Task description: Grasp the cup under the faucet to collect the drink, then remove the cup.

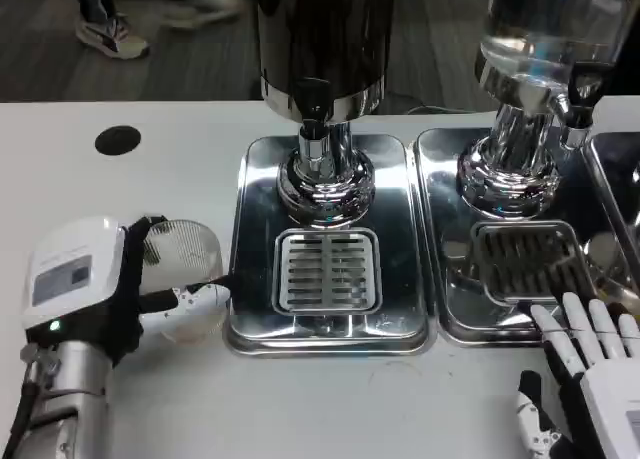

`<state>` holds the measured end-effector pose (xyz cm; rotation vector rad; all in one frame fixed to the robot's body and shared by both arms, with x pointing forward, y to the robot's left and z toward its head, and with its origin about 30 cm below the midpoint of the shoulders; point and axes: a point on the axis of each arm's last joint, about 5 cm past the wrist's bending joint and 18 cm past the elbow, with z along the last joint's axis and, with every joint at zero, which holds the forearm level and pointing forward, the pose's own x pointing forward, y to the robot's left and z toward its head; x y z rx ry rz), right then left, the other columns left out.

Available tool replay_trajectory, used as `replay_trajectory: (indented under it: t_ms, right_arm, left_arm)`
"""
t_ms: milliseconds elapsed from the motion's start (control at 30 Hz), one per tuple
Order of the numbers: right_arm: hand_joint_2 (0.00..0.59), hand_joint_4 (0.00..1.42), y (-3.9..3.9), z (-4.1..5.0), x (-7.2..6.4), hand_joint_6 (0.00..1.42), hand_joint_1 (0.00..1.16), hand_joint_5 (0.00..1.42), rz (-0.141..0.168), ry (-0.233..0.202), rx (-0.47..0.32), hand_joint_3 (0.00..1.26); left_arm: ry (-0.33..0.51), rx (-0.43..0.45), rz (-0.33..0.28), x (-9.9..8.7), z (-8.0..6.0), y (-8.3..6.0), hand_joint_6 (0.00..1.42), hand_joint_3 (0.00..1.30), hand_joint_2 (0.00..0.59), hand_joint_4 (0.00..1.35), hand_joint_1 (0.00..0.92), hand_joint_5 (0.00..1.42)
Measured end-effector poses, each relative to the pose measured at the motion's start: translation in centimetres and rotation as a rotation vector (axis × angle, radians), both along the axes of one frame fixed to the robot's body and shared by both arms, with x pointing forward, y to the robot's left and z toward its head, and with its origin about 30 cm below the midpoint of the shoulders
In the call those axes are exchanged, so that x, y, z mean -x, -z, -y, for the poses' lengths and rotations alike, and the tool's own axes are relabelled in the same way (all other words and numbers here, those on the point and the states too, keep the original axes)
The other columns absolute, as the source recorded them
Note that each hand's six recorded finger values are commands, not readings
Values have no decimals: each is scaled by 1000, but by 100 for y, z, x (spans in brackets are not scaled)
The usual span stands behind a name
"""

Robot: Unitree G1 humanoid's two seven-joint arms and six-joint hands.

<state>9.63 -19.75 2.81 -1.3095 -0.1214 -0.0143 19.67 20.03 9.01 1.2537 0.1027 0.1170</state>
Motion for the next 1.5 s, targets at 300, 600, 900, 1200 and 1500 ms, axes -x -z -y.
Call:
replay_trajectory:
  t_ms: [300, 600, 900, 1200, 1500]
  right_arm:
    - [554, 0, -1, 10, 4, 0, 172, 0, -1, 5, -9, 143]
    - [554, 0, 0, 15, 16, 0, 172, 0, -4, 6, -13, 145]
    - [554, 0, -3, 23, 16, 0, 172, 0, -2, 8, -19, 153]
    - [554, 0, -23, 32, 1, 0, 172, 0, 10, 16, -26, 154]
    - [554, 0, -55, 42, -17, 0, 172, 0, 27, 11, -21, 154]
  left_arm:
    - [-38, 20, 68, 75, 40, 74, 1424, 807, 30, 846, 327, 1126]
    - [-62, 16, 119, 156, 60, 143, 1424, 826, 48, 877, 305, 1135]
    - [-42, -11, 195, 165, 124, 158, 1424, 797, 70, 841, 300, 1110]
    - [-26, -3, 232, 94, 179, 97, 1424, 796, 72, 841, 297, 1110]
    - [42, 24, 301, -161, 400, -40, 1424, 801, 76, 844, 300, 1110]
